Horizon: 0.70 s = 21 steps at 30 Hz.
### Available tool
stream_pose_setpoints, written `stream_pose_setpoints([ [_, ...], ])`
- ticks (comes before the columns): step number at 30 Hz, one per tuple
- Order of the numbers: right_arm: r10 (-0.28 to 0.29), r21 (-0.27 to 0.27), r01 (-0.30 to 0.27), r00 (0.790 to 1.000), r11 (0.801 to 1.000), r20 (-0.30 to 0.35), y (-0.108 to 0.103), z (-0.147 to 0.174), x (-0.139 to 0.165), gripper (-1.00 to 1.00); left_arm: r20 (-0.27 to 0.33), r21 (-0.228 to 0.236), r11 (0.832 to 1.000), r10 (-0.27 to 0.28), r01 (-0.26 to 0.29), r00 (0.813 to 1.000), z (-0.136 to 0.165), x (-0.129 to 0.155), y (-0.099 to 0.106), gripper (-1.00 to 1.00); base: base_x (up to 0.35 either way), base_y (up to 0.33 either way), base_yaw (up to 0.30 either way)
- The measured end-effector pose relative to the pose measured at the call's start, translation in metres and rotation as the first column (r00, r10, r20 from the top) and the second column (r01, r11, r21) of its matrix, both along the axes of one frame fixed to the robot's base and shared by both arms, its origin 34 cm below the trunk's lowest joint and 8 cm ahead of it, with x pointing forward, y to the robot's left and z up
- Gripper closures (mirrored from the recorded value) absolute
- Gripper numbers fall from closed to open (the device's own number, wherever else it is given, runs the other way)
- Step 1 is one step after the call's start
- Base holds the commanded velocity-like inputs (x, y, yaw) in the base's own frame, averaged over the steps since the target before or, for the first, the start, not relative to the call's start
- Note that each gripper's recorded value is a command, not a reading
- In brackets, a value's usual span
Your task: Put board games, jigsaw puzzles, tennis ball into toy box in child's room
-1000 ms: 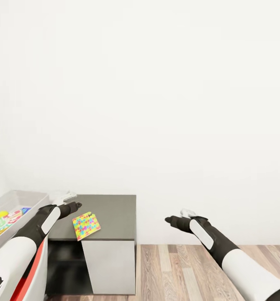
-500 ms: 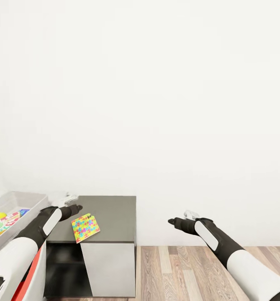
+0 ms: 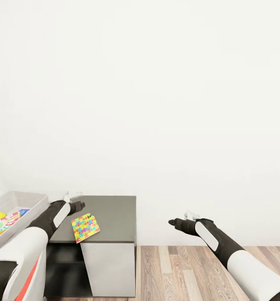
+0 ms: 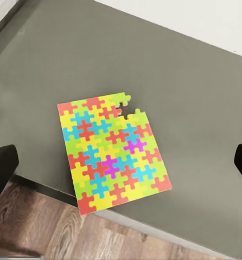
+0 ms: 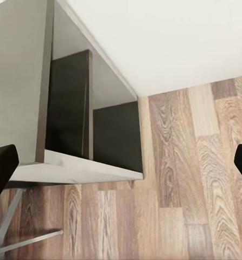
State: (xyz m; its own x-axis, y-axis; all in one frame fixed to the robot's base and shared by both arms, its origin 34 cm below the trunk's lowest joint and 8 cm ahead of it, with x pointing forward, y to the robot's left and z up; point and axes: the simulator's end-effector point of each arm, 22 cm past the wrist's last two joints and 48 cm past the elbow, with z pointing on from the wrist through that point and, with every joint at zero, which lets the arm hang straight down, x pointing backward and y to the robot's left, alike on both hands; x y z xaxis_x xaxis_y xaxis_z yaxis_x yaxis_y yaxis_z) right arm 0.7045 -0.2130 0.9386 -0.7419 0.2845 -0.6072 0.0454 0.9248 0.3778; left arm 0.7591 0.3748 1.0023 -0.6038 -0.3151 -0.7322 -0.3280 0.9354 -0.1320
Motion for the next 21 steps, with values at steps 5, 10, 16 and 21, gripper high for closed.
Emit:
stream_pose_setpoints([
  [5,0.001,-0.002,-0.001,1.0,1.0,-0.004,0.0,-0.002,0.0,-1.0,0.031,0.006,1.0,0.0,0.0,1.0,0.008,0.008,-0.004,-1.0,0.0,0.0,0.0],
  [10,0.003,-0.002,-0.003,1.0,1.0,-0.009,0.001,-0.006,-0.001,-1.0,0.043,0.028,1.0,-0.006,0.004,0.999,0.01,0.012,-0.003,-1.0,0.0,0.0,0.0],
  [16,0.005,-0.003,-0.005,1.0,1.0,-0.018,0.002,-0.011,-0.002,-1.0,0.057,0.057,0.998,-0.024,0.02,0.998,0.016,0.019,-0.008,-1.0,0.0,0.0,0.0],
  [21,0.008,-0.003,-0.008,1.0,1.0,-0.025,0.003,-0.015,-0.002,-1.0,0.05,0.081,0.996,-0.039,0.035,0.998,0.013,0.021,-0.011,-1.0,0.0,0.0,0.0],
])
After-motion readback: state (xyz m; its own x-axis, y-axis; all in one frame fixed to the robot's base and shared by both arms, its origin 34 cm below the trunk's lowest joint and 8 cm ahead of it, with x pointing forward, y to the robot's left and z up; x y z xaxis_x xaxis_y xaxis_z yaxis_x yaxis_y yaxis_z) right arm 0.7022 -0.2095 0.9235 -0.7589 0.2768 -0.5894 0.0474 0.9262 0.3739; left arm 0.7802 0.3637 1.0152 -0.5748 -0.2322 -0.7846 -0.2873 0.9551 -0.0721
